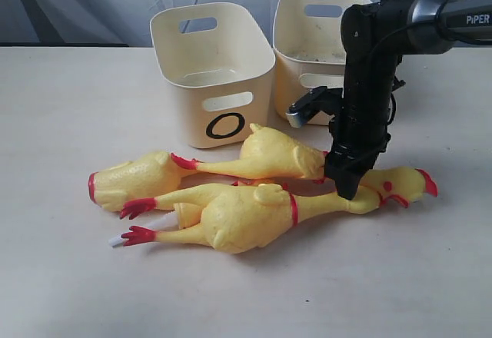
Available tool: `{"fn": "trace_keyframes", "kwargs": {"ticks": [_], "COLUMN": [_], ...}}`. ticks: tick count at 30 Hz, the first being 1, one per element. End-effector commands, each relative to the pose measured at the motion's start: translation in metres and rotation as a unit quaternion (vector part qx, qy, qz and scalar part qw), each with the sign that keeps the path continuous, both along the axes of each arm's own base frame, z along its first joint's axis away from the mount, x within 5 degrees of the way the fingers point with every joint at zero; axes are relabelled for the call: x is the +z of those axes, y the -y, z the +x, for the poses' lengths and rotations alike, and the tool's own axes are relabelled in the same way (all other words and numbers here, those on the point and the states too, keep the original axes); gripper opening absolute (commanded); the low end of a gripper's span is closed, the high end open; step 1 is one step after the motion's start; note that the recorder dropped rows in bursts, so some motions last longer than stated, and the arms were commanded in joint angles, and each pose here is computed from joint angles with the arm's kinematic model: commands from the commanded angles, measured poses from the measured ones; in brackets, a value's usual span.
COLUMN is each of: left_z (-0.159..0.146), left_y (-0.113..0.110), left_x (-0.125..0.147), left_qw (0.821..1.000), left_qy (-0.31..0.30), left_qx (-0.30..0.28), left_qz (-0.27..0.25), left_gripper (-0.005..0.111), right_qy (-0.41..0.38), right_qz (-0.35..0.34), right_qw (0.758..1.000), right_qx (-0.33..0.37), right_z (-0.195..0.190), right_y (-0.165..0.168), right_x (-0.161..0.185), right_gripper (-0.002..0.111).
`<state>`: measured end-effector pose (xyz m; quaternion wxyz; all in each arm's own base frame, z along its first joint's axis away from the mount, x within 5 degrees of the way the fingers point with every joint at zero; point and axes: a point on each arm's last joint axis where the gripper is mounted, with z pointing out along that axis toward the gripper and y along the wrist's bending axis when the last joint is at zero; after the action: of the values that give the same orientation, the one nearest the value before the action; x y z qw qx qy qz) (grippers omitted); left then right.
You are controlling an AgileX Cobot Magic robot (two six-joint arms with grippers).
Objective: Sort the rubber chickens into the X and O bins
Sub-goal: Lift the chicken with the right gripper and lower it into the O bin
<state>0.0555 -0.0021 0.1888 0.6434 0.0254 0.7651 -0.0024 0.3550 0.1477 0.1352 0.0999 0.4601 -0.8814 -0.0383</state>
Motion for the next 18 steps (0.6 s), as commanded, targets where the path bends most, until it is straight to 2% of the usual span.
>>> {"fn": "trace_keyframes", "kwargs": {"ticks": [1,4,6,12,18], "left_z": [0.0,0.0,0.0,0.0,0.0], "left_y": [0.0,0.0,0.0,0.0,0.0], "left_x": [0.003,0.003,0.003,0.003,0.003], "left_qw": [1.0,1.0,1.0,1.0,1.0], "left_qy": [0.01,0.01,0.01,0.01,0.01], "left_qx": [-0.003,-0.003,-0.003,-0.003,-0.003], "left_qz": [-0.002,-0.002,-0.002,-0.002,-0.002], "left_gripper": [0.0,0.0,0.0,0.0,0.0], "right_qy": [-0.011,-0.015,-0.009,0.03,0.046], "right_qz": [0.016,0.039,0.057,0.119,0.233], "right_qw": [1.0,0.999,0.998,0.991,0.967], "right_qx": [-0.009,-0.022,-0.03,-0.048,-0.095], "right_z": [-0.003,-0.006,-0.007,-0.016,-0.032], "right_y": [-0.002,-0.006,-0.009,-0.014,-0.026], "right_x": [0.0,0.011,0.02,0.067,0.12], "right_gripper": [0.038,0.022,0.017,0.017,0.017]}}
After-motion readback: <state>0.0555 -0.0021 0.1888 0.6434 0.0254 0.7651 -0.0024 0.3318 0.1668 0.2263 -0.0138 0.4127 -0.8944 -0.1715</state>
